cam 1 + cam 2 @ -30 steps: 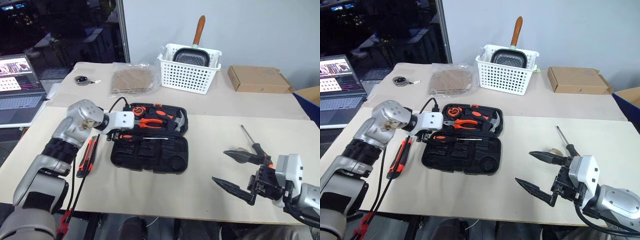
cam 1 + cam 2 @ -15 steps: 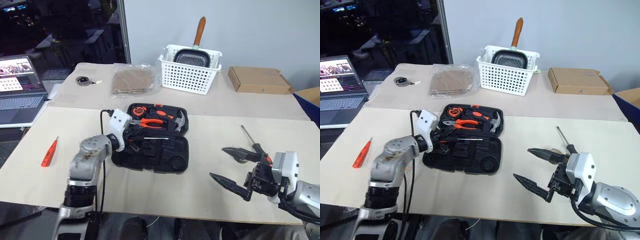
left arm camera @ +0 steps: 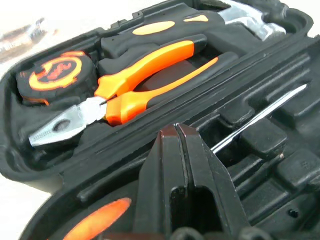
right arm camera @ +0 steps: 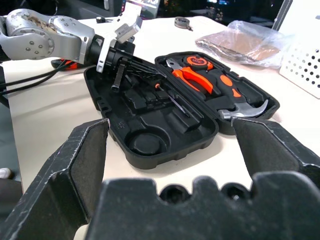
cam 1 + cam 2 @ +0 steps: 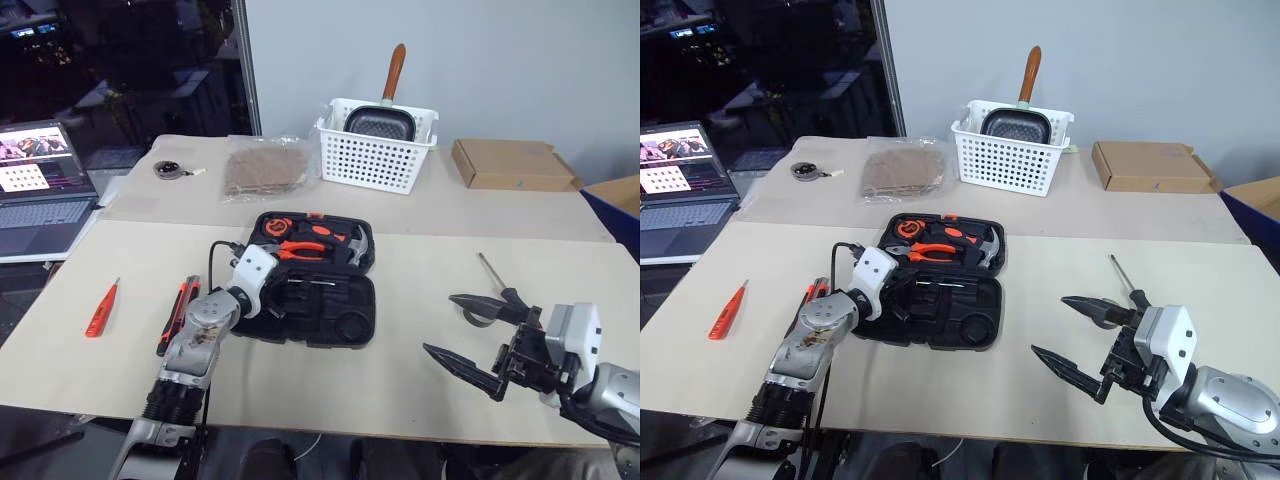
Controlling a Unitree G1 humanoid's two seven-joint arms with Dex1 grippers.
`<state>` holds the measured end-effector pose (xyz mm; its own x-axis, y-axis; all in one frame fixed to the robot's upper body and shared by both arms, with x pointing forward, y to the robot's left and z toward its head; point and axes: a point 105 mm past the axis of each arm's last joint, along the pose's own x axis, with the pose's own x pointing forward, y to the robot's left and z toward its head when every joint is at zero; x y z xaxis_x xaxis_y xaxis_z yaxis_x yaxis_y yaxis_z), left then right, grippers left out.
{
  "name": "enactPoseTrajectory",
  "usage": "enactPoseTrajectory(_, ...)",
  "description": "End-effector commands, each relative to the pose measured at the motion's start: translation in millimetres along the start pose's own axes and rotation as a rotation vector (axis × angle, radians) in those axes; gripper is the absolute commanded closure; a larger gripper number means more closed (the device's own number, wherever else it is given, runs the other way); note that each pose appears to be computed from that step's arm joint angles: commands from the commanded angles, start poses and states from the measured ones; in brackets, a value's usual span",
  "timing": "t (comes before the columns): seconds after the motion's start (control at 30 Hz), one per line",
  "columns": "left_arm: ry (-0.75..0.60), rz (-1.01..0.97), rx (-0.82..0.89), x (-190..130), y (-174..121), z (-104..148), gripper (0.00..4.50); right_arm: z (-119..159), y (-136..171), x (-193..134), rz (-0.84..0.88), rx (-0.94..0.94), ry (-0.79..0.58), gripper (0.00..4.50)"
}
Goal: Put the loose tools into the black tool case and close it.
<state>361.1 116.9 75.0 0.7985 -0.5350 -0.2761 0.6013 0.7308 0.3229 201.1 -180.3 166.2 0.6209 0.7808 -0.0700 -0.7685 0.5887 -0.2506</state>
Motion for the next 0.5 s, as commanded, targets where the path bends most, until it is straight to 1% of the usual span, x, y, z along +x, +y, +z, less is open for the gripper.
enactPoseTrajectory(0.03, 0.177, -0.010, 0.000, 0, -6, -48, 4.49, 8, -7, -2, -0.054, -0.043, 0.008, 0.00)
enactPoseTrajectory(0.1, 0.082, 0.002, -0.056, -4, -1, -28, 4.49, 11, -15, -2, -0.103, -0.047, 0.000, 0.00)
enactPoseTrajectory(0.17, -0.033, 0.031, -0.148, -16, 7, -4, 4.49, 9, -21, -3, -0.137, -0.053, 0.030, 0.00)
enactPoseTrajectory(0.2, -0.125, 0.023, -0.172, -23, 9, 12, 4.49, 7, -25, -4, -0.159, -0.060, 0.051, 0.00)
enactPoseTrajectory(0.23, -0.176, 0.019, -0.159, -31, 11, 23, 4.49, 5, -30, -5, -0.184, -0.068, 0.070, 0.00)
enactPoseTrajectory(0.3, -0.272, -0.087, -0.232, -51, 8, 47, 4.49, 0, -40, -10, -0.232, -0.051, 0.125, 0.00)
enactPoseTrajectory(0.33, -0.304, -0.150, -0.247, -61, 4, 59, 4.49, -6, -50, -14, -0.282, -0.077, 0.201, 0.00)
enactPoseTrajectory(0.37, -0.334, -0.213, -0.254, -70, 0, 69, 3.98, -10, -58, -17, -0.325, -0.090, 0.268, 0.00)
enactPoseTrajectory(0.4, -0.353, -0.290, -0.244, -79, -7, 79, 3.76, -17, -67, -23, -0.350, -0.060, 0.345, 0.00)
enactPoseTrajectory(0.43, -0.360, -0.349, -0.227, -87, -13, 87, 3.47, -21, -74, -26, -0.355, -0.026, 0.391, 0.00)
enactPoseTrajectory(0.5, -0.350, -0.460, -0.184, -99, -26, 99, 2.74, -23, -95, -36, -0.419, -0.039, 0.463, 0.00)
